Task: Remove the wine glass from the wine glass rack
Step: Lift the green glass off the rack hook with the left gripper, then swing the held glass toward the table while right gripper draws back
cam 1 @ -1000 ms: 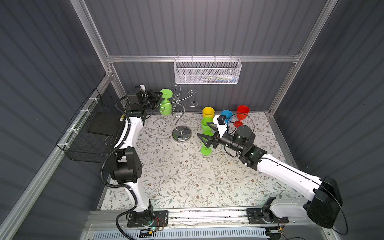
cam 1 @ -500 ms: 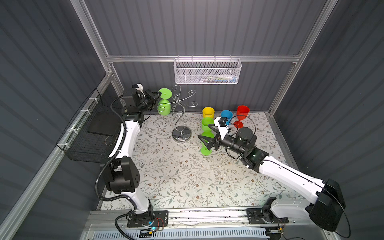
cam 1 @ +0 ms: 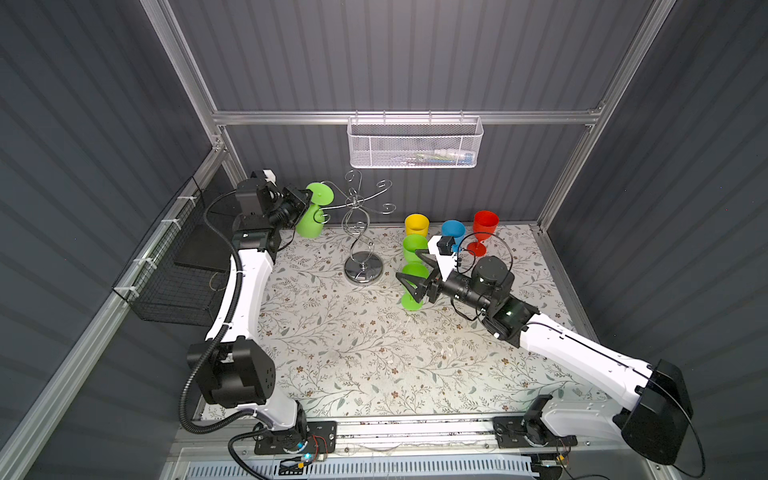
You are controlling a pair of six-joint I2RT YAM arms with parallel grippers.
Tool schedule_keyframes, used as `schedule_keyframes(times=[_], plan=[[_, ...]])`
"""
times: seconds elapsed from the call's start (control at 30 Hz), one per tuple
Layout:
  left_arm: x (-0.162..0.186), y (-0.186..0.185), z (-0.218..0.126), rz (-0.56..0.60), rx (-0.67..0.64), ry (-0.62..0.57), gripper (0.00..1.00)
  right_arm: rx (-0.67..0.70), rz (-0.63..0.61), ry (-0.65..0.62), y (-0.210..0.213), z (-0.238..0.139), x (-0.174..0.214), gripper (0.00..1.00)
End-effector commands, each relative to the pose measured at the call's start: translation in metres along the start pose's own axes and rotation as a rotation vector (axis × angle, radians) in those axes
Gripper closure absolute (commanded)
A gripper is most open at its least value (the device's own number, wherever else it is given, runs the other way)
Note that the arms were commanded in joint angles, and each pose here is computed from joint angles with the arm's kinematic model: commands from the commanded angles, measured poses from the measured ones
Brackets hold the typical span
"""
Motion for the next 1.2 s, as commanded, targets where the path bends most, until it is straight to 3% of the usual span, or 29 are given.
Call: schedule_keyframes(times=[0.0,0.27,0.6,0.8,0.97,1.17], plan=[[-0.013,0.0,-0.021,0.081,-0.079,-0.047,1.0,0.002,0.0,-0.013,0.003,-0.004,-0.003,0.09],[-0.026,-0.017,-0.042,0.134,-0.073,-0.087,1.0,0.0,0.018,-0.019,0.005,-0.003,-0.006,0.09],[-0.032,-0.063,-0.072,0.179,0.09,-0.105,1.0,0.016,0.071,-0.011,0.006,-0.01,-0.01,0.09],[-0.029,-0.102,-0.096,0.261,0.182,-0.101,1.0,0.04,0.122,-0.003,0.006,-0.016,-0.016,0.09],[-0.009,-0.145,-0.112,0.37,0.264,-0.077,1.0,0.1,0.182,-0.003,0.001,-0.032,-0.026,0.09],[0.045,-0.203,-0.124,0.522,0.452,-0.01,1.0,0.248,0.338,-0.048,-0.028,-0.077,-0.044,0.09]])
Point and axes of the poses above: each gripper's point midway between its finger pads, its own z axis out along the fingers, its own y axis along the line the jaws close on, x = y × z, the point moved 2 cm from there along -z, back along the fingers, and after that the axes turned 14 degrees about z, right-handed, at the moved point
